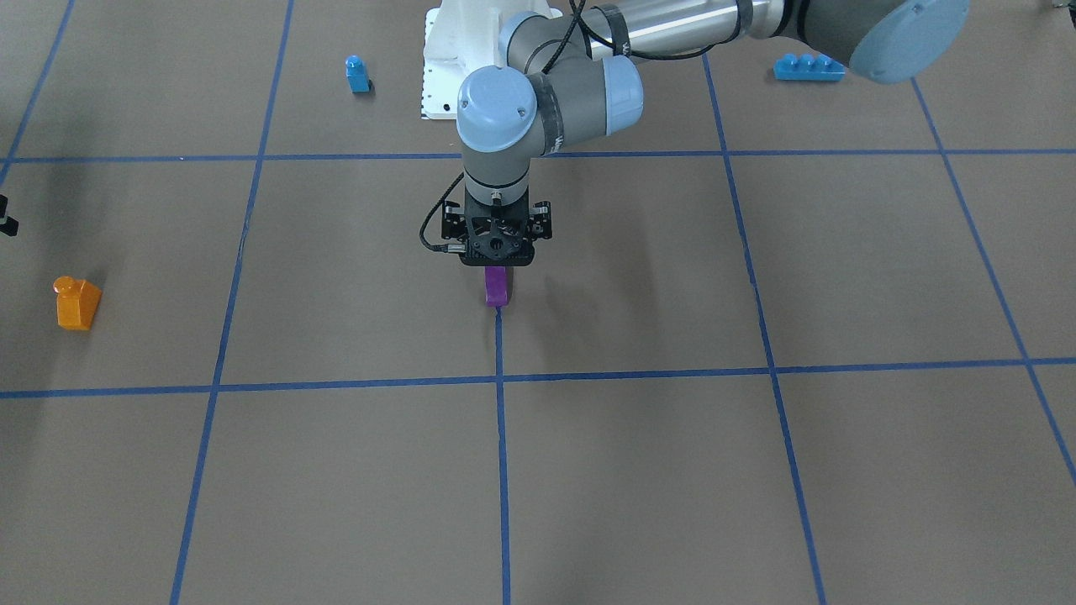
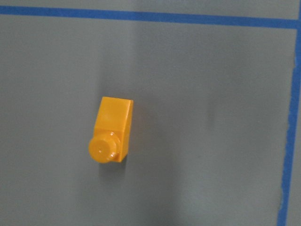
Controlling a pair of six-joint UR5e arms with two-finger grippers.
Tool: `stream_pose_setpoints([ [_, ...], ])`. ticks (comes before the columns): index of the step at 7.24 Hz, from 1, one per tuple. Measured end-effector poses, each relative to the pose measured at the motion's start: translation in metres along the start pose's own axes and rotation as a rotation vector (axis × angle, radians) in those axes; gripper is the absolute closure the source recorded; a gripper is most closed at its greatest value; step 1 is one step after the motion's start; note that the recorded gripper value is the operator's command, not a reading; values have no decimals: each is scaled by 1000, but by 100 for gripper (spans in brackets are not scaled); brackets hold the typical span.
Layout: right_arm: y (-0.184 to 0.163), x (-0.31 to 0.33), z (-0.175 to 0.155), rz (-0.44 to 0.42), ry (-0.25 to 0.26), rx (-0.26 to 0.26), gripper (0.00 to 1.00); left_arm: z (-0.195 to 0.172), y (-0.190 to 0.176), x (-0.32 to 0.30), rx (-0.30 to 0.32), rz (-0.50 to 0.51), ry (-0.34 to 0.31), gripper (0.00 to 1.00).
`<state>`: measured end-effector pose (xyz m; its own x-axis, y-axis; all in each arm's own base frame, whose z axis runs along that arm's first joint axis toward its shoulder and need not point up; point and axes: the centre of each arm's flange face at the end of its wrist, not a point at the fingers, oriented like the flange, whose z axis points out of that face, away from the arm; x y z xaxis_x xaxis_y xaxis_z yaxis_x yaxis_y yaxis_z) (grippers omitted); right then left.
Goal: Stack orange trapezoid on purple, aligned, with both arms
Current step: 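Grasp the orange trapezoid block with the right gripper while the left gripper holds purple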
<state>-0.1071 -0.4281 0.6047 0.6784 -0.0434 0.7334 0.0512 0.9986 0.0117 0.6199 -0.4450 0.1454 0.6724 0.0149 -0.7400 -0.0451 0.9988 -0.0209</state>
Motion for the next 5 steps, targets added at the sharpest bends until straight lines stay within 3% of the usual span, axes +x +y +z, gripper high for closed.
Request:
stream_pose_setpoints([
  [5, -41, -51, 52, 21, 17, 8, 0, -8, 1, -2, 11, -9, 10, 1],
])
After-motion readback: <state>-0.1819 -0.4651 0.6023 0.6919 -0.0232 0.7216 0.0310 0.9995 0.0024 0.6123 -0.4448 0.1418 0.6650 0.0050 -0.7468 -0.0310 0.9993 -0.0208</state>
